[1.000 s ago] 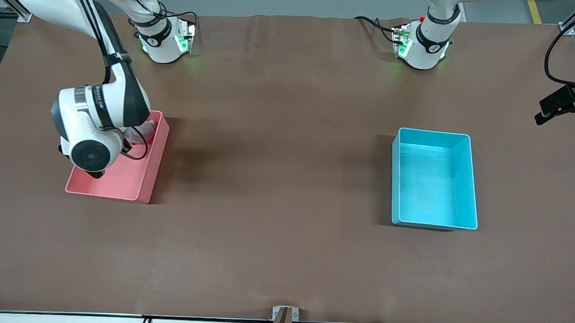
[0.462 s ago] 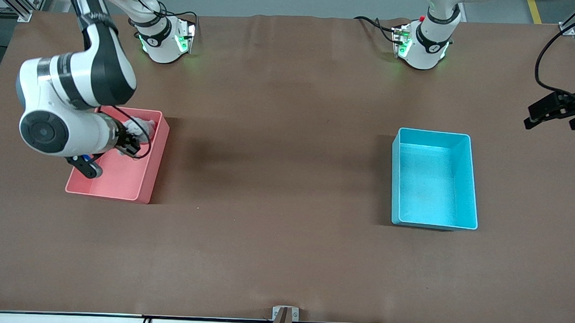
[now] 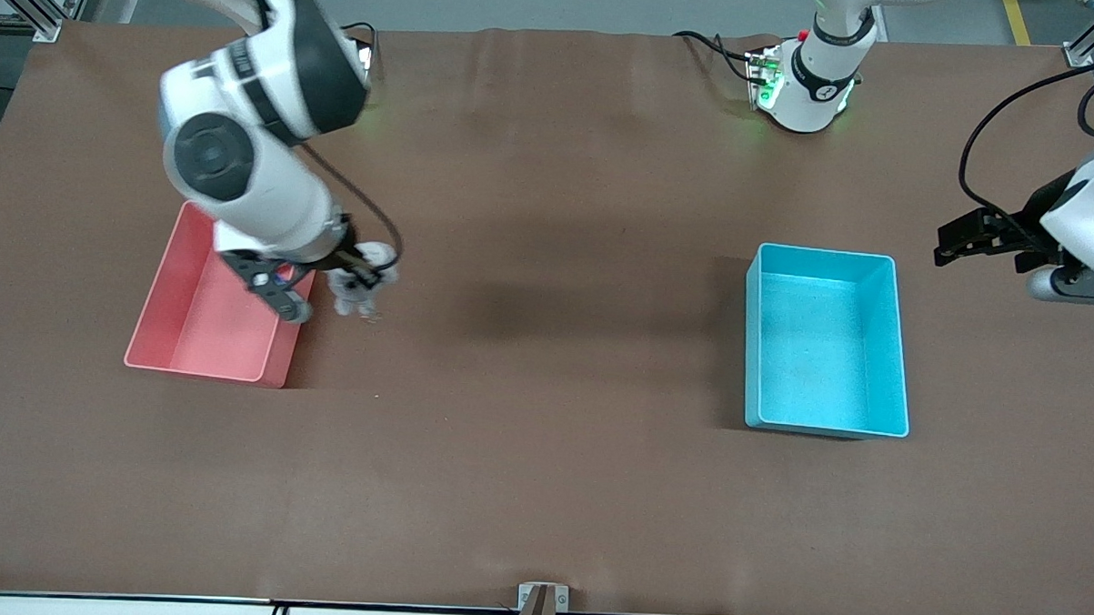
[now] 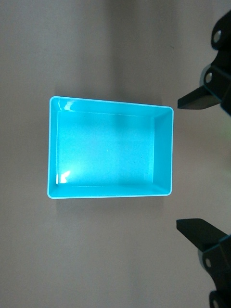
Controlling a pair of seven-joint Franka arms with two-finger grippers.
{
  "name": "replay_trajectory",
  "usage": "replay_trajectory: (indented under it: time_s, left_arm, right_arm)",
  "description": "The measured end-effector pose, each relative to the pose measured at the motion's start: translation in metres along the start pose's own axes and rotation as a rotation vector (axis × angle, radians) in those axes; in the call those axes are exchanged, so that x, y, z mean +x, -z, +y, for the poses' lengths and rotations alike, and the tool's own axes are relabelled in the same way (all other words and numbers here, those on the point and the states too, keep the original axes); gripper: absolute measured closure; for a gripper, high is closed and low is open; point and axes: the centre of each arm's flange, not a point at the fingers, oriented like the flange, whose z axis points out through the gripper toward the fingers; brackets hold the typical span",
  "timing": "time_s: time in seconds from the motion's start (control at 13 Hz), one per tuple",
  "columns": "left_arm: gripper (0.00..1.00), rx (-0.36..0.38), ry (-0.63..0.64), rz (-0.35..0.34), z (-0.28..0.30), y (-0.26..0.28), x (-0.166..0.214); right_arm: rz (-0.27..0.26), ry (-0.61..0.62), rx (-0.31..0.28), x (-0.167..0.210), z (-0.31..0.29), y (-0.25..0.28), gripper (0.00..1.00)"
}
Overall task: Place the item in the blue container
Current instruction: 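Lift the Totoro with the right gripper while the left gripper reaches over, then open the right gripper, setting the Totoro on the table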
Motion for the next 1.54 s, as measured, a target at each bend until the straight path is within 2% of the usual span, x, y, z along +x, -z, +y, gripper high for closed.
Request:
replay_trajectory:
  time_s: [0.15, 0.38, 0.69, 0.92, 1.23, 1.31, 1.54]
  left_arm:
    - [0.00, -0.001, -0.003, -0.054, 0.000, -0.010, -0.003]
    - [0.00, -0.046, -0.016, -0.097, 0.013, -0.032, 0.001]
    - [0.00, -0.045, -0.001, -0.081, 0.099, -0.083, 0.013]
    - [0.00, -0.031, 0.009, -0.073, 0.166, -0.124, 0.008]
    - [0.00, -0.039, 0.010, -0.050, 0.180, -0.154, 0.023]
    - [0.00, -0.039, 0.008, -0.050, 0.182, -0.161, 0.025]
    - [0.00, -0.037, 0.003, -0.058, 0.186, -0.168, 0.026]
  right_arm:
    - [0.019, 0.074, 0.038, -0.044, -0.035, -0.026, 0.83]
    - [0.001, 0.130, -0.003, -0.073, -0.062, -0.088, 0.83]
    - [0.012, 0.188, 0.019, -0.101, -0.092, -0.162, 0.83]
    - [0.010, 0.219, 0.012, -0.121, -0.102, -0.203, 0.83]
    - [0.020, 0.246, 0.047, -0.138, -0.112, -0.227, 0.82]
    - [0.022, 0.254, 0.051, -0.143, -0.114, -0.232, 0.79]
    - [0.052, 0.283, 0.047, -0.146, -0.116, -0.236, 0.49]
